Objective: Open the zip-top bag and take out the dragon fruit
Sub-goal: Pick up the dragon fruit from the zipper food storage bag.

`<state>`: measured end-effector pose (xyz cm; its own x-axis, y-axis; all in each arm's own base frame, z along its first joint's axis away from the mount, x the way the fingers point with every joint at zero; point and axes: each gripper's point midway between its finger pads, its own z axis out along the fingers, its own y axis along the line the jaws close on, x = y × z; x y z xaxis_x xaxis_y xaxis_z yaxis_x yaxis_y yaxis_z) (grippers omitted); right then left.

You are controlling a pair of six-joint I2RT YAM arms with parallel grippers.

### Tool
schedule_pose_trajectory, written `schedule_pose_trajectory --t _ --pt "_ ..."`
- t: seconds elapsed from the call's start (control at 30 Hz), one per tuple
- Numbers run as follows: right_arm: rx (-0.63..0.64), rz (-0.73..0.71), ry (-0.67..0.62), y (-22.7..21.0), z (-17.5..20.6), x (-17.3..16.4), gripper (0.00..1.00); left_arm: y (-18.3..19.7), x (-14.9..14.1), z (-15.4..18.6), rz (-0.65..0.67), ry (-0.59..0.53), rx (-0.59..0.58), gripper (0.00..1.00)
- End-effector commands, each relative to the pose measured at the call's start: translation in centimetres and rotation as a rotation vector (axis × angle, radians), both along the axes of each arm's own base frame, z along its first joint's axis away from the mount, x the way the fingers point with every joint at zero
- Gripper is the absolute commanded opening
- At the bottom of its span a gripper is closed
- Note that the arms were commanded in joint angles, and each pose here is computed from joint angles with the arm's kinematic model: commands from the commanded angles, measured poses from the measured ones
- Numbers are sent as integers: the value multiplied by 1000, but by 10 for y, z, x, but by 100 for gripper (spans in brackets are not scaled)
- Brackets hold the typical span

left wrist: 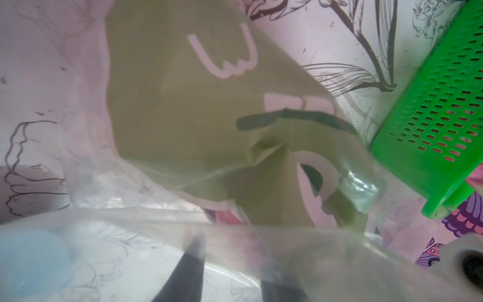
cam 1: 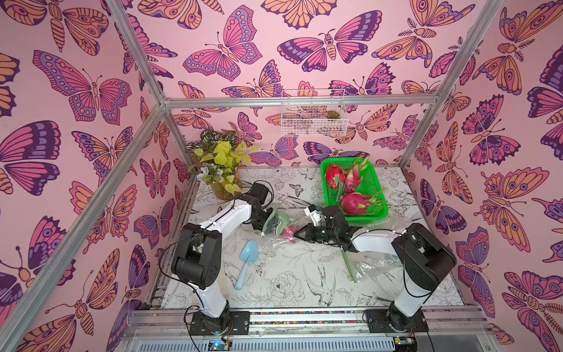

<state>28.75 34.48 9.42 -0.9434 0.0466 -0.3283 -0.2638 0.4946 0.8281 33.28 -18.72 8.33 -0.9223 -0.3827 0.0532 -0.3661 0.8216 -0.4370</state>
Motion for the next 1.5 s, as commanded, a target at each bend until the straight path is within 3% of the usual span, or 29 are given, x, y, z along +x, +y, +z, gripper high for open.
schedule_pose_trajectory --t 0.0,0.27,0.47,0.53,0.67,0.83,1.0,1.2,1.47 --pt "25 17 -26 3 11 -5 0 17 7 -18 37 7 99 38" --pt "58 57 -30 14 16 -10 0 18 25 -24 63 -23 129 46" --pt "111 141 -23 28 23 -24 2 6 43 2 92 -144 33 53" --pt "124 163 -38 29 29 -27 9 2 47 10 98 -186 -9 52" --pt "60 182 -81 14 41 -27 33 -5 47 12 72 -194 -77 52" --pt "-73 91 -67 -30 43 -4 42 -17 42 11 -20 -191 -134 48" --pt "-68 -8 -80 -59 58 24 47 -23 40 10 -119 -216 -152 47" --pt "-49 -52 5 -45 46 57 51 -32 40 13 -235 -250 -187 45" --pt "-28 -98 73 -25 29 93 54 -34 36 18 -279 -265 -209 45"
